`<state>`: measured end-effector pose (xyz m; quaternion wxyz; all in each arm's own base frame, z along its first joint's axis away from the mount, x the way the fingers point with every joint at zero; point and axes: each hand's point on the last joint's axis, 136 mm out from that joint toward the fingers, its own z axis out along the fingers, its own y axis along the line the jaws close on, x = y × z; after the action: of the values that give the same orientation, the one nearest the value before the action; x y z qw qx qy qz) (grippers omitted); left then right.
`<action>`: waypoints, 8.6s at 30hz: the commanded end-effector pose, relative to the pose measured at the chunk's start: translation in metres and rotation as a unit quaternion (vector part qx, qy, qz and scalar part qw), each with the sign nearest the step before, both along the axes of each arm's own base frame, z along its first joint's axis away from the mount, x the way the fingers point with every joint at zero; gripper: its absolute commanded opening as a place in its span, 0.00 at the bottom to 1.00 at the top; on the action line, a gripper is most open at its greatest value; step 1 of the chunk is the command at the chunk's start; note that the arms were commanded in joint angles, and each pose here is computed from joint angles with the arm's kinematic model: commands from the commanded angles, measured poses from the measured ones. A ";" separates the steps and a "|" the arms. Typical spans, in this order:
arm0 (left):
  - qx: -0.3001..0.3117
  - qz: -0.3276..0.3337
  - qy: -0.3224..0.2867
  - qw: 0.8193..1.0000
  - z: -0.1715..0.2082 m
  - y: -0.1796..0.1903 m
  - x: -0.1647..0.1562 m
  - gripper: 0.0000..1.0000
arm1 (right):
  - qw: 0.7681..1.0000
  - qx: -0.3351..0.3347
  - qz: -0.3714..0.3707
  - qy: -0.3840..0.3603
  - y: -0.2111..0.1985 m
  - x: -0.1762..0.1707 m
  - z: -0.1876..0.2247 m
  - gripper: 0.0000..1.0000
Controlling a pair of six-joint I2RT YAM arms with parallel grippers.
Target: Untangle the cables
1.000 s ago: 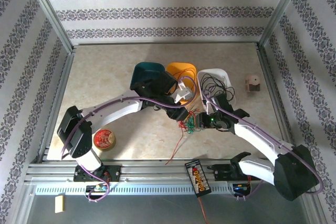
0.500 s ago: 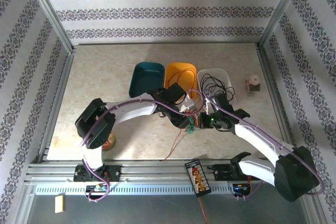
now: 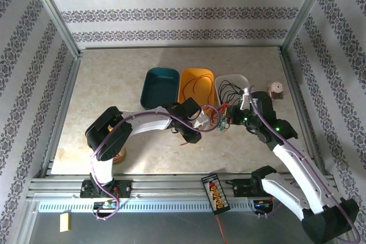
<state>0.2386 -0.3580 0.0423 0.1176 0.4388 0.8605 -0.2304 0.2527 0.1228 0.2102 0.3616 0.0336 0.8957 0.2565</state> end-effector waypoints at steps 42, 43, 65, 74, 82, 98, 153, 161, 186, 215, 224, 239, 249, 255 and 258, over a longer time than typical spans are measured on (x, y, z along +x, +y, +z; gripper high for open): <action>-0.212 0.035 -0.162 0.963 0.189 0.019 0.013 0.75 | 0.953 0.187 0.235 0.036 0.085 -0.043 0.056 0.00; -0.203 0.035 -0.151 0.967 0.178 0.019 0.013 0.74 | 0.951 0.184 0.242 0.048 0.091 -0.042 0.045 0.00; -0.145 0.095 -0.089 0.981 0.051 -0.002 0.047 0.48 | 0.944 0.203 0.201 0.167 0.089 -0.017 -0.052 0.00; -0.138 0.084 -0.052 0.986 0.021 -0.015 0.048 0.47 | 0.950 0.210 0.179 0.148 0.077 -0.013 -0.042 0.00; -0.117 0.093 -0.041 0.988 -0.008 -0.016 0.052 0.21 | 0.951 0.218 0.168 0.143 0.071 -0.011 -0.039 0.00; -0.036 0.204 -0.075 0.975 -0.013 0.052 0.059 0.00 | 0.983 0.148 -0.107 0.012 -0.040 0.021 -0.003 0.00; 0.030 0.055 -0.120 0.991 0.000 0.013 0.011 0.65 | 0.969 0.058 0.037 0.239 0.056 0.022 -0.153 0.20; 0.007 0.072 -0.120 0.990 -0.010 0.013 0.010 0.15 | 0.974 0.060 0.041 0.216 0.057 0.024 -0.139 0.00; -0.006 0.303 -0.119 0.945 0.015 0.114 0.034 0.00 | 0.888 -0.047 -0.405 -0.214 -0.159 -0.015 0.118 0.00; -0.142 0.218 -0.137 0.956 0.072 0.067 0.028 0.00 | 0.985 0.032 -0.078 -0.149 0.020 0.143 0.111 0.00; -0.142 0.223 -0.140 0.954 0.072 0.069 0.027 0.00 | 0.999 -0.006 -0.043 -0.031 0.057 0.186 0.006 0.00; -0.141 0.232 -0.144 0.952 0.075 0.073 0.027 0.00 | 0.988 -0.090 -0.098 0.074 0.043 0.188 -0.063 0.47; -0.138 0.235 -0.145 0.951 0.073 0.075 0.027 0.00 | 0.992 -0.088 -0.082 0.038 0.033 0.149 -0.037 0.53; -0.133 0.228 -0.140 0.954 0.070 0.075 0.024 0.00 | 0.997 -0.079 0.000 0.026 0.046 0.091 -0.036 0.54; -0.125 0.224 -0.128 0.958 0.065 0.076 0.020 0.00 | 0.991 -0.052 0.105 0.068 0.074 0.043 -0.057 0.53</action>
<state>0.2609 -0.2805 0.1043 0.3283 0.2387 0.8817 -0.2405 0.3381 0.1718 0.1788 0.3411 0.0142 0.9188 0.1981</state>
